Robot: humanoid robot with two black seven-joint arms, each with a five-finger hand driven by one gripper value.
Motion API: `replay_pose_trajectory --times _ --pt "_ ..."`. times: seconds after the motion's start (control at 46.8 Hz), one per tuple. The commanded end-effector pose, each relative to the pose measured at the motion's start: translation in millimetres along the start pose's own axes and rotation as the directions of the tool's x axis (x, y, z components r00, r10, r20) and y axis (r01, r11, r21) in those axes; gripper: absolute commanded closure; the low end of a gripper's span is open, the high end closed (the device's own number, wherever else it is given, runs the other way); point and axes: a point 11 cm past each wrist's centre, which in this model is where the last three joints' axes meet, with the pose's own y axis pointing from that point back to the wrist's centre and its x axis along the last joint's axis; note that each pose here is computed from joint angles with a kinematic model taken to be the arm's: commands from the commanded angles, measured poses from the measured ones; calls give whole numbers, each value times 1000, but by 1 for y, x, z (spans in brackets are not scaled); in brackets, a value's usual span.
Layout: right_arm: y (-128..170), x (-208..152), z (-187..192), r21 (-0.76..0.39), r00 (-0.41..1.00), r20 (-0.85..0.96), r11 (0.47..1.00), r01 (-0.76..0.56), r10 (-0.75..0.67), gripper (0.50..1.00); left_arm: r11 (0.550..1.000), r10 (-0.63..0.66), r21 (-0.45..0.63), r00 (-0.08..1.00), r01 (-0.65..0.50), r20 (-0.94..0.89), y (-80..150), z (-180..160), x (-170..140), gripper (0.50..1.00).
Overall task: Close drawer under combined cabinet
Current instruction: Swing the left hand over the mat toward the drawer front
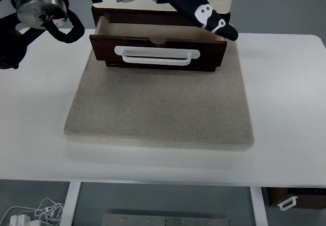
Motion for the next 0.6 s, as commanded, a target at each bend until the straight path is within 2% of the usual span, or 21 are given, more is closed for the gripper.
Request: replay_pose_trajectory --times 0.0,0.257,0.578 --pt "0 0 0 0 1000 0 1000 0 0 548 996 -42 74 999 39 34 -3 -18 -12 500" --pt "0 0 0 0 1000 0 1000 0 0 548 960 -142 256 986 115 88 -3 -59 -29 500" --pt "0 0 0 0 1000 0 1000 0 0 548 881 -233 434 971 188 52 9 -94 -42 500"
